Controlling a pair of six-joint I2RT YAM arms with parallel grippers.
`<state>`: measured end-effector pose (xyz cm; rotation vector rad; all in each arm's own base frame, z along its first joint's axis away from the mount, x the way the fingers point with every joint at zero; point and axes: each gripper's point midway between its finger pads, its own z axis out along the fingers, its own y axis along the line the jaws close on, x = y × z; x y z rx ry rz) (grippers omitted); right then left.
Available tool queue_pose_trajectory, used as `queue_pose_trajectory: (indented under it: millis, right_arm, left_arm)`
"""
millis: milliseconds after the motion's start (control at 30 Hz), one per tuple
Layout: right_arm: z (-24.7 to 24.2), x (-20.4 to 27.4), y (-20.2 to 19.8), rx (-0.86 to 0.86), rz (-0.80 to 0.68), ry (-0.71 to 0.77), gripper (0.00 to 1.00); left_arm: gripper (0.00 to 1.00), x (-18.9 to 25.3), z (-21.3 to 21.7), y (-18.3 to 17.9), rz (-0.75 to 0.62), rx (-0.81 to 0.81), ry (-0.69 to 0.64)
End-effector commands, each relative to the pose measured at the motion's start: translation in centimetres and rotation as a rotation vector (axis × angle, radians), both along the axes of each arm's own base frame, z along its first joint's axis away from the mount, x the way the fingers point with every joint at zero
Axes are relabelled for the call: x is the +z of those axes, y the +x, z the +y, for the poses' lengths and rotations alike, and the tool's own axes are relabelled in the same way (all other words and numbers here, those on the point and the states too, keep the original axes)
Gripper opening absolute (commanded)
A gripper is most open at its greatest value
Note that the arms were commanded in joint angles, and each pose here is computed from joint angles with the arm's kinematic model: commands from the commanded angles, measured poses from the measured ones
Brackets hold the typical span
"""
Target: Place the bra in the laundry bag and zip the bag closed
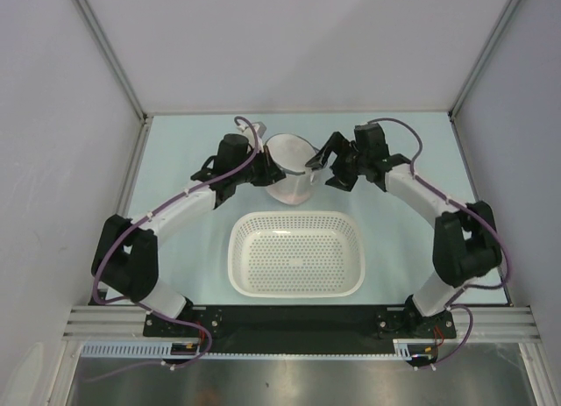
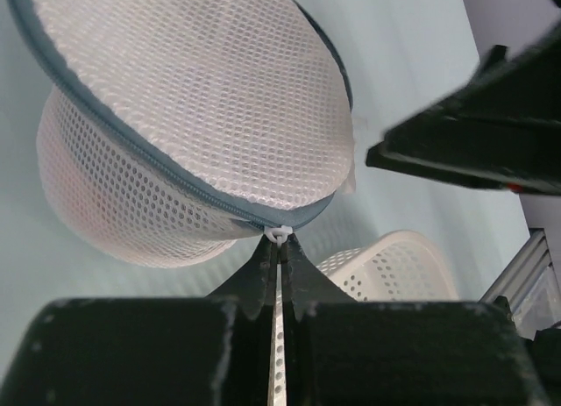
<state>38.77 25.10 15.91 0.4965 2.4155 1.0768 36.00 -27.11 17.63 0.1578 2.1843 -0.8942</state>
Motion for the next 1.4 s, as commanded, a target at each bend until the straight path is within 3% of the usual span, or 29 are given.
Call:
queue_pose_trajectory:
  millis: [0,100,233,367,900,967,1033,1100,1133,1233,1367]
  right_arm:
    - [-0.4,4.3,-1.6,-0.083,-0.113,-0.038,0.98]
    - [0.1,4.3,-2.8,-0.101,-0.078,-0.012,1.0]
    - [2.4,5.0,-3.8,-0.165,-0.054,0.152,1.0]
    - [3.9,5.0,-3.7,-0.21,-0.063,0.274,0.88]
    - [4.1,2.6,-2.6,-0.29,-0.012,0.318,0.66]
    - [4.5,2.2,-2.0,-0.282,-0.004,0.323,0.53]
    - [4.4,1.8,-1.5,-0.283,0.004,0.316,0.32]
    - [4.4,1.0,-1.4,-0.261,0.008,0.295,0.24]
    - [3.9,0.7,-0.9,-0.263,0.004,0.285,0.15]
    - [3.1,0.1,0.2,-0.158,-0.015,0.253,0.03]
    - [2.9,0.4,0.8,0.082,-0.064,0.264,0.0]
  left_arm:
    - [0.0,1.7,-1.6,-0.1,-0.039,-0.04,-0.075]
    - [0.0,1.3,-1.9,-0.7,-0.032,-0.051,-0.071]
    - [0.0,1.0,-2.5,-1.5,-0.028,-0.07,-0.066]
    - [0.0,1.0,-3.3,-2.3,-0.026,-0.095,-0.065]
    - [0.0,0.8,-5.1,-3.6,-0.025,-0.144,-0.08]
    - [0.0,0.7,-5.2,-3.7,-0.023,-0.153,-0.08]
    - [0.0,0.6,-5.2,-3.7,-0.03,-0.155,-0.075]
    - [0.0,0.2,-4.8,-3.7,-0.032,-0.145,-0.058]
    - [0.0,0.1,-4.5,-3.6,-0.033,-0.135,-0.049]
    - [0.0,-1.1,-2.8,-2.7,-0.008,-0.064,0.01]
    - [0.0,-3.3,3.7,0.4,0.11,0.185,0.039]
